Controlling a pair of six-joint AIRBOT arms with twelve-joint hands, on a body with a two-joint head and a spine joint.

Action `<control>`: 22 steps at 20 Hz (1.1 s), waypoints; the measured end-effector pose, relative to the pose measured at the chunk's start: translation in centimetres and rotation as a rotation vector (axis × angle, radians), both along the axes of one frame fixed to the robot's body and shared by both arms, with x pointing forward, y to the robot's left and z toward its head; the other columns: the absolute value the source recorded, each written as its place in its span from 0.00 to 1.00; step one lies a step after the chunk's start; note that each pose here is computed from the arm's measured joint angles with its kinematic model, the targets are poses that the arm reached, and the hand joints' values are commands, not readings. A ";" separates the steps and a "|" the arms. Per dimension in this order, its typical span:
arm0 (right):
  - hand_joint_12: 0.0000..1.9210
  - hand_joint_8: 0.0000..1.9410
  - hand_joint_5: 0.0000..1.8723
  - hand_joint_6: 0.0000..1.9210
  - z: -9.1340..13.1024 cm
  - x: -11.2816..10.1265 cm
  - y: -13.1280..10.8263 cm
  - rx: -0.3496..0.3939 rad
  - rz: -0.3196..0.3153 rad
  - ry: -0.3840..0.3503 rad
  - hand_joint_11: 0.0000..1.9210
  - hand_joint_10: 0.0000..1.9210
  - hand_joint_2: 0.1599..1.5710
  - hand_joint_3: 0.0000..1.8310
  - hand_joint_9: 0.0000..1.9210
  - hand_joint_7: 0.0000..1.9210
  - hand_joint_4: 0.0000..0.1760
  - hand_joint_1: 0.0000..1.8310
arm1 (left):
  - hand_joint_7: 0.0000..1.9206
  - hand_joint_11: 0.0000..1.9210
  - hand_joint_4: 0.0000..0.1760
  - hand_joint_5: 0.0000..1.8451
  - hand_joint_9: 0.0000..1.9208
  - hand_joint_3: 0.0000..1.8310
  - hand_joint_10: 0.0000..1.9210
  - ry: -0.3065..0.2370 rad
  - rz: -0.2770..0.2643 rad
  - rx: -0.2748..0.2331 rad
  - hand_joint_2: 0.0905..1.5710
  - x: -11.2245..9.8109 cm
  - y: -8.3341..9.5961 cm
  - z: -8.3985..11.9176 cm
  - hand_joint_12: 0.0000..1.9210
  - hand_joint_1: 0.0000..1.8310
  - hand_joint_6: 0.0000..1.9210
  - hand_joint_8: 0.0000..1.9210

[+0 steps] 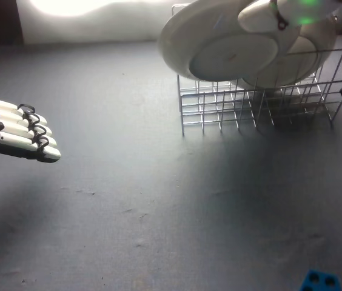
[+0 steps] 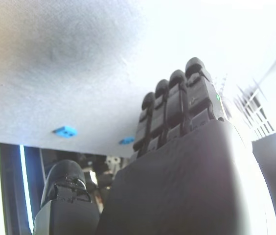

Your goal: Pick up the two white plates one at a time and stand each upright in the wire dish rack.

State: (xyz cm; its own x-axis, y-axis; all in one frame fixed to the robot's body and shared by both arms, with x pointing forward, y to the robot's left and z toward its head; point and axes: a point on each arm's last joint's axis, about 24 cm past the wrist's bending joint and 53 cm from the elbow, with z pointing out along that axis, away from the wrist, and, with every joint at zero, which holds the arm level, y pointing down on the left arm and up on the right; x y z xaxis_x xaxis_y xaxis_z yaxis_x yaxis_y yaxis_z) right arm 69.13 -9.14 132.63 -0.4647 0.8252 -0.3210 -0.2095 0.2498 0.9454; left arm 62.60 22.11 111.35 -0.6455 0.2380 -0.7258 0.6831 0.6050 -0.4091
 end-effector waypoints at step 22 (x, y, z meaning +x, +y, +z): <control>0.63 0.49 0.48 0.58 -2.6 1.9 -1.6 -0.070 -0.019 0.027 0.35 0.02 0.69 0.00 0.62 0.52 0.10 0.66 | 0.04 0.01 0.00 0.03 0.02 0.00 0.00 0.002 -0.006 -0.001 0.66 -0.2 -0.2 0.0 0.00 0.00 0.00 0.00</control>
State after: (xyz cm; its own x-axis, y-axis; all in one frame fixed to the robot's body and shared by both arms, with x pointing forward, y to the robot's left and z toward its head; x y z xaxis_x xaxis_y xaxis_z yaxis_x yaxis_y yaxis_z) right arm 71.01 -10.78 130.06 -0.4586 0.8097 -0.3661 -0.1785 0.3196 0.9306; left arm 62.45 21.89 111.30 -0.6454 0.2410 -0.7248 0.6857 0.6009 -0.4108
